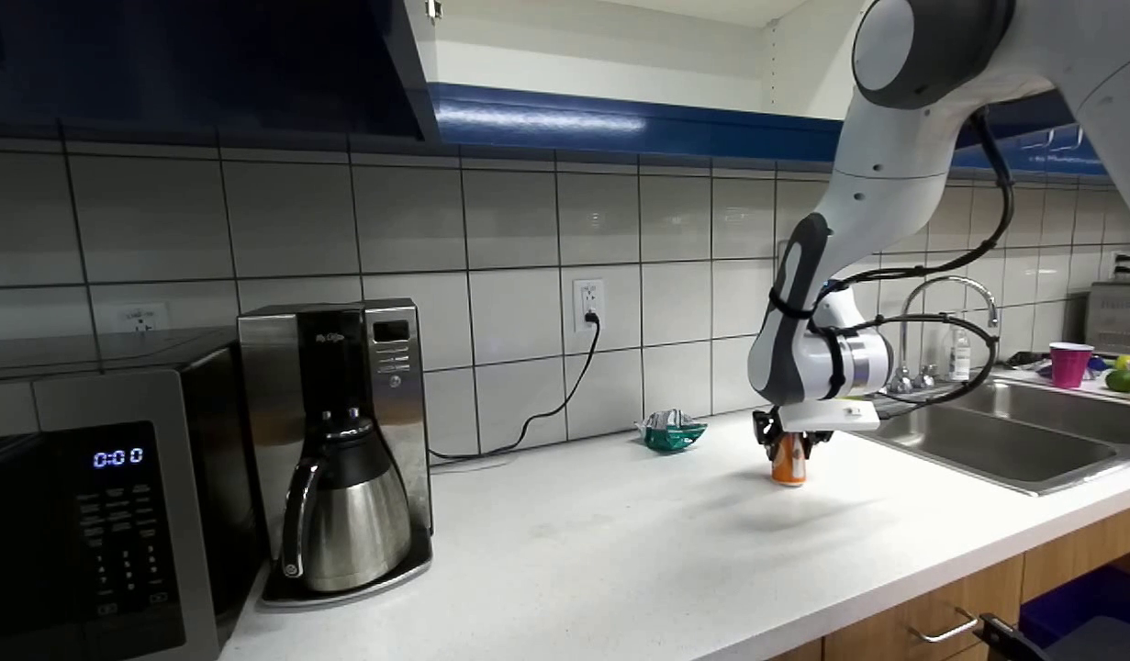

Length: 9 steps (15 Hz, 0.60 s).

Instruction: Move the can of fanta to the bottom shelf of the cabinet

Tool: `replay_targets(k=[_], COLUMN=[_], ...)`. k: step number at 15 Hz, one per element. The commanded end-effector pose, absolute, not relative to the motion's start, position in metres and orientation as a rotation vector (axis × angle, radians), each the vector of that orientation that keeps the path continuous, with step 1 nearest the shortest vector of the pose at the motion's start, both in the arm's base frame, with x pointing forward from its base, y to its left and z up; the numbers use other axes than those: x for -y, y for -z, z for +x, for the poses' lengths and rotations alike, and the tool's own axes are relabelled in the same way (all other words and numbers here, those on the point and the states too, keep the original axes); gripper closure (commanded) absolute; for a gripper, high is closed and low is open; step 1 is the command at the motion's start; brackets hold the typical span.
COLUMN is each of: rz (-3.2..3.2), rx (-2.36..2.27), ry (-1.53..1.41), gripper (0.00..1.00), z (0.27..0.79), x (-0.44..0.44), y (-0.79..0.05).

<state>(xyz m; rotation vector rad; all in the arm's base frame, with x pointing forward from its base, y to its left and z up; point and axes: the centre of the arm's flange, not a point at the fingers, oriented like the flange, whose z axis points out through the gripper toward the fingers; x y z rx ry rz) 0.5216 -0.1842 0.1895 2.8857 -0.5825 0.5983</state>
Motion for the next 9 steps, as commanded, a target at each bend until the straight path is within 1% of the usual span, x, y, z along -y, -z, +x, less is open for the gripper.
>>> replay_targets(k=[1,9], rz=[2.876,2.877], rx=[0.593,0.529], ry=[-0.615,-0.615], gripper=[0.62,0.62], z=[0.529,0.535], x=[0.183,0.164], y=[-0.191,-0.241])
